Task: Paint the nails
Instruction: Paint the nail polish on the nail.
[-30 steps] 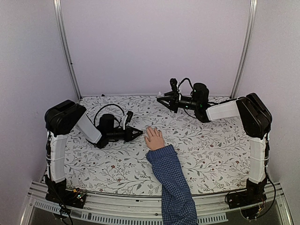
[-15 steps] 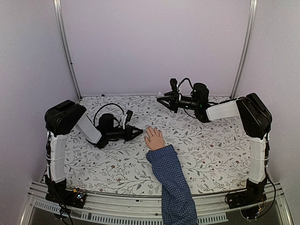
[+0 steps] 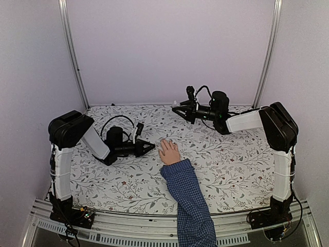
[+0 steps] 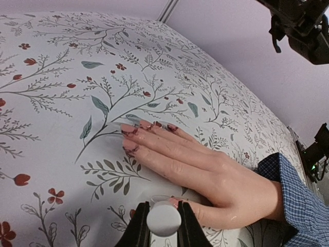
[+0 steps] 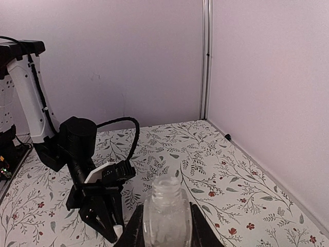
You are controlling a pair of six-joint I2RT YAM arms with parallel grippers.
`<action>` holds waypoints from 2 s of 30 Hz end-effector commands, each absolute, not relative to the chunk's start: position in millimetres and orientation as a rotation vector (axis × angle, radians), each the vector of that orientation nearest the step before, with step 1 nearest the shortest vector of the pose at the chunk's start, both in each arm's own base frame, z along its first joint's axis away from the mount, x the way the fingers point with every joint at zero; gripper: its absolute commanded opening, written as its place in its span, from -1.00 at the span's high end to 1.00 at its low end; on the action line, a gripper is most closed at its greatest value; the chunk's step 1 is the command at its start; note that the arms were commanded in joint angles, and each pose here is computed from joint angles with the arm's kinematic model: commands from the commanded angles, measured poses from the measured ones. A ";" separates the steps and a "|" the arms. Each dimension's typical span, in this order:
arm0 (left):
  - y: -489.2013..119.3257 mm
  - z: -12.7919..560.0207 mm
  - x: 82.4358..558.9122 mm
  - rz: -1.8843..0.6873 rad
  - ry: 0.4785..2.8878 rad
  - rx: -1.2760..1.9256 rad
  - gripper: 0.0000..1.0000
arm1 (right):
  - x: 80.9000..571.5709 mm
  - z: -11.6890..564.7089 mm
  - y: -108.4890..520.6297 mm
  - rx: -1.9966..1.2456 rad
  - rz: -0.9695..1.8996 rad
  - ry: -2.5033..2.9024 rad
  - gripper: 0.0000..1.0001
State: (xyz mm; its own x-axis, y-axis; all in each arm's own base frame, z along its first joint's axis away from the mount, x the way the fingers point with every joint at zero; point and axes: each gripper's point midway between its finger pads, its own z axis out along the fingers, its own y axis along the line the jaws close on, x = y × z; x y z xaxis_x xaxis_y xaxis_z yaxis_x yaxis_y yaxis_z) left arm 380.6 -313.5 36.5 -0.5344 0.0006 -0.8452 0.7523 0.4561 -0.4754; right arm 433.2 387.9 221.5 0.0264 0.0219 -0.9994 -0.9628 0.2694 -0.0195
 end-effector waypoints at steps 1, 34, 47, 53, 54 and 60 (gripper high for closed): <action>-310.0 61.1 382.1 -1.154 1.803 0.635 1.00 | 434.3 214.5 388.3 -1.001 1.002 1.304 1.00; -320.3 42.3 378.2 -1.192 1.850 0.660 1.00 | 434.2 213.2 388.1 -1.003 0.999 1.305 1.00; -320.9 36.2 378.0 -1.184 1.870 0.660 1.00 | 434.2 213.4 388.0 -1.003 0.998 1.305 1.00; -321.8 33.3 378.7 -1.178 1.878 0.665 1.00 | 434.2 212.9 388.1 -1.005 0.996 1.303 1.00; -321.9 33.1 378.7 -1.179 1.879 0.666 1.00 | 434.3 212.7 388.1 -1.004 0.997 1.305 1.00; -323.6 34.4 380.2 -1.178 1.874 0.668 1.00 | 434.6 212.6 388.0 -1.003 0.996 1.306 1.00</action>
State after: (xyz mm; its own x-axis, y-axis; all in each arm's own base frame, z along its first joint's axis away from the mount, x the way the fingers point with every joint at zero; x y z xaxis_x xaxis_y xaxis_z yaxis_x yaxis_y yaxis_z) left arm 378.8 -319.1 37.0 -0.5462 0.0054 -0.8376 0.7583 0.4281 -0.4917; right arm 433.2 387.9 221.5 0.0271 0.0217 -0.9994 -0.9628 0.2694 -0.0203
